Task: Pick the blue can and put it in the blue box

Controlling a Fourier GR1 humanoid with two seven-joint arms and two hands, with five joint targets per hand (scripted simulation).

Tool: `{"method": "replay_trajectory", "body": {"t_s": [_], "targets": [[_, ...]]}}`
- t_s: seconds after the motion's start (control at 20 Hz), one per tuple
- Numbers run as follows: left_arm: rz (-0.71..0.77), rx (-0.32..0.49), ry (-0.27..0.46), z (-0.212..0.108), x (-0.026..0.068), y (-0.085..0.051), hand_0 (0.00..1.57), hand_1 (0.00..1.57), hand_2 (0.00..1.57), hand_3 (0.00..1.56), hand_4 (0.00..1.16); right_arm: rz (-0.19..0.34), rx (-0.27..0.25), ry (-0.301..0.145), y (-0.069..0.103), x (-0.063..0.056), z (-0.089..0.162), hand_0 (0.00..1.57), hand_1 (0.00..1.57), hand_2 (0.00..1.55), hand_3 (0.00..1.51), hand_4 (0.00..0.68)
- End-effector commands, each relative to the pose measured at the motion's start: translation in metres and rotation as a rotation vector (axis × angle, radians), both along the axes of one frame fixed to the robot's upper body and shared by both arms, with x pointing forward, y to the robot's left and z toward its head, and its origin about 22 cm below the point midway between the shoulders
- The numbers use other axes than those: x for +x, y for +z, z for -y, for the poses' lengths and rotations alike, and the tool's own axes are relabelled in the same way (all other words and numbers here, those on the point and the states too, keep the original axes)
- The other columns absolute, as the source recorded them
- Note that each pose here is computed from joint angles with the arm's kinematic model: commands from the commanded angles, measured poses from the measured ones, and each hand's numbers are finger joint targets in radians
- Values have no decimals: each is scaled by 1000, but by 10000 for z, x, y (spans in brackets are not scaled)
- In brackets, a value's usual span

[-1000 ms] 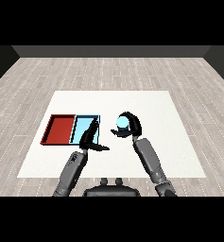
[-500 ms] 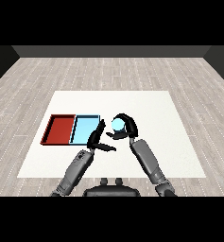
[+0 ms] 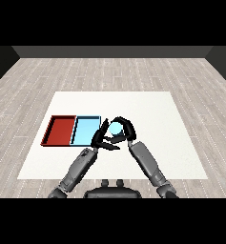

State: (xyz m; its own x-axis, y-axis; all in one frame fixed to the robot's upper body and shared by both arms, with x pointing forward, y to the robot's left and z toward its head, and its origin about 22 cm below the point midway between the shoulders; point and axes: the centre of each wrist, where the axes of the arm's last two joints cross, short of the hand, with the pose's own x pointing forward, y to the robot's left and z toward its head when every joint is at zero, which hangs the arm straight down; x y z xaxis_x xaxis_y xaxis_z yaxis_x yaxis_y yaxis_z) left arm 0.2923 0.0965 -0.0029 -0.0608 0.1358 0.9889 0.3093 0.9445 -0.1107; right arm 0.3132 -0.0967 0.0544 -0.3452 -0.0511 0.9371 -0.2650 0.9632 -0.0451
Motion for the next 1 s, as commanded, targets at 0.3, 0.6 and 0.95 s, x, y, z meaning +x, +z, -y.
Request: {"method": "replay_trajectory", "body": {"t_s": [0.3, 0.6, 0.95], "targets": [[16, 17, -6, 101, 10, -97, 0, 0, 0, 0, 0, 5, 18, 36, 150, 44, -87, 1463, 1463, 1473, 1423, 616], [24, 25, -19, 149, 63, 4, 0, 0, 0, 0, 0, -9, 28, 48, 98, -92, -289, 1471, 1471, 1467, 1418, 585], [57, -8, -19, 85, 105, -179, 0, 0, 0, 0, 0, -7, 10, 75, 81, -120, -378, 1476, 1476, 1452, 1395, 552]]}}
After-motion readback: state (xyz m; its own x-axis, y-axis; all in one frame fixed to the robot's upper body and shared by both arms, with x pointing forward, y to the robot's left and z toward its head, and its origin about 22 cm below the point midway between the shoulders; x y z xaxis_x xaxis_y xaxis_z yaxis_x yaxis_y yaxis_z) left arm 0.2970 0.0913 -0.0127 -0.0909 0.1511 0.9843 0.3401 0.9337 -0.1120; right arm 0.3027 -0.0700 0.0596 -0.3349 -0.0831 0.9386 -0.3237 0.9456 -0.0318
